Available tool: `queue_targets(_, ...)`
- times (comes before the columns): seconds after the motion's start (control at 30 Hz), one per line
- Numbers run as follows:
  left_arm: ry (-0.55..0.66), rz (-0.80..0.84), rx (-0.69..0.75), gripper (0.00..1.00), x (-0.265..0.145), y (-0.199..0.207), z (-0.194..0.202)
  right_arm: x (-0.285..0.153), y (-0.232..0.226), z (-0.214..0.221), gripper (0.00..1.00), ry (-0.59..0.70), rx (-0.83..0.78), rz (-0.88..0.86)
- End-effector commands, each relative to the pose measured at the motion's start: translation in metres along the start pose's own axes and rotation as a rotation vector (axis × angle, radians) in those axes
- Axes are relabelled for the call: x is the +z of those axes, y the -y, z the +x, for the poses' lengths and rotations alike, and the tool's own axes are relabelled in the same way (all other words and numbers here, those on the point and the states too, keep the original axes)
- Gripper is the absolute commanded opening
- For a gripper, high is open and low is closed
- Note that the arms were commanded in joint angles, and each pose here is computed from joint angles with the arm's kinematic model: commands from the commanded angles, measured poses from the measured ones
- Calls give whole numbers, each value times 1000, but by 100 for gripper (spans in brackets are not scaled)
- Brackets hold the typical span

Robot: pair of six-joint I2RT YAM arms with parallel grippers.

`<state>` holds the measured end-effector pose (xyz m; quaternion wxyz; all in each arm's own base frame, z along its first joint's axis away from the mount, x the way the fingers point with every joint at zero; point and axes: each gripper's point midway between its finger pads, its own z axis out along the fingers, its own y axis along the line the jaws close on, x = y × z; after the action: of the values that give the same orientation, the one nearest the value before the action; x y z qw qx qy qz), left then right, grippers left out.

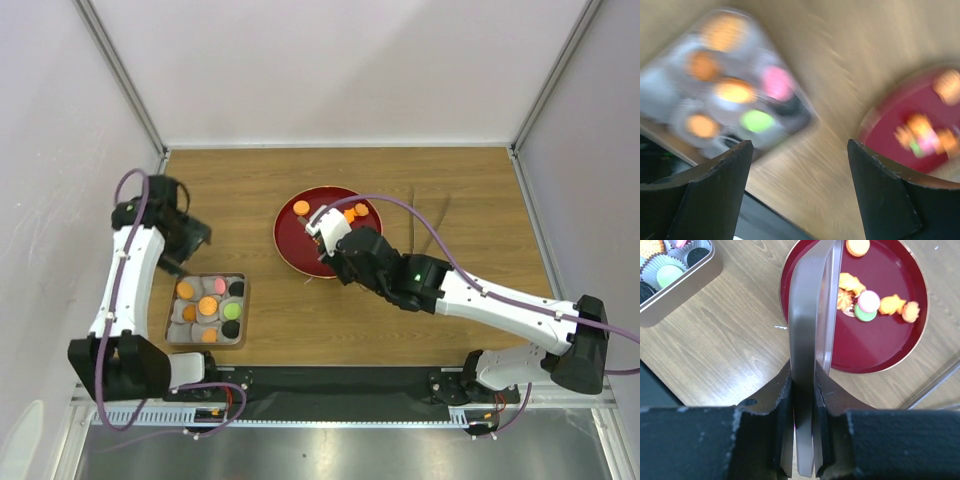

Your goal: Pack the cookies

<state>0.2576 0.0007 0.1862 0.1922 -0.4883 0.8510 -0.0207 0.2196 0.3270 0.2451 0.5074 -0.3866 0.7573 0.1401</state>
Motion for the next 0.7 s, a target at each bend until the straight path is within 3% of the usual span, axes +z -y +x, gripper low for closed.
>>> queue_targets(0.0, 113, -150, -107, 83, 10, -60, -26, -14, 2, -35, 0, 90, 91, -50)
queue_targets(0.17, 171, -249, -274, 84, 20, -103, -38, -12, 3, -37, 0, 87, 109, -74)
queue_targets(0.33, 126, -295, -388, 84, 44, -127, -37, -13, 6, -40, 0, 88, 123, -98)
queue_targets(0.67, 52, -347, -485, 84, 86, -148, -33, -15, 21, -41, 0, 83, 139, -94)
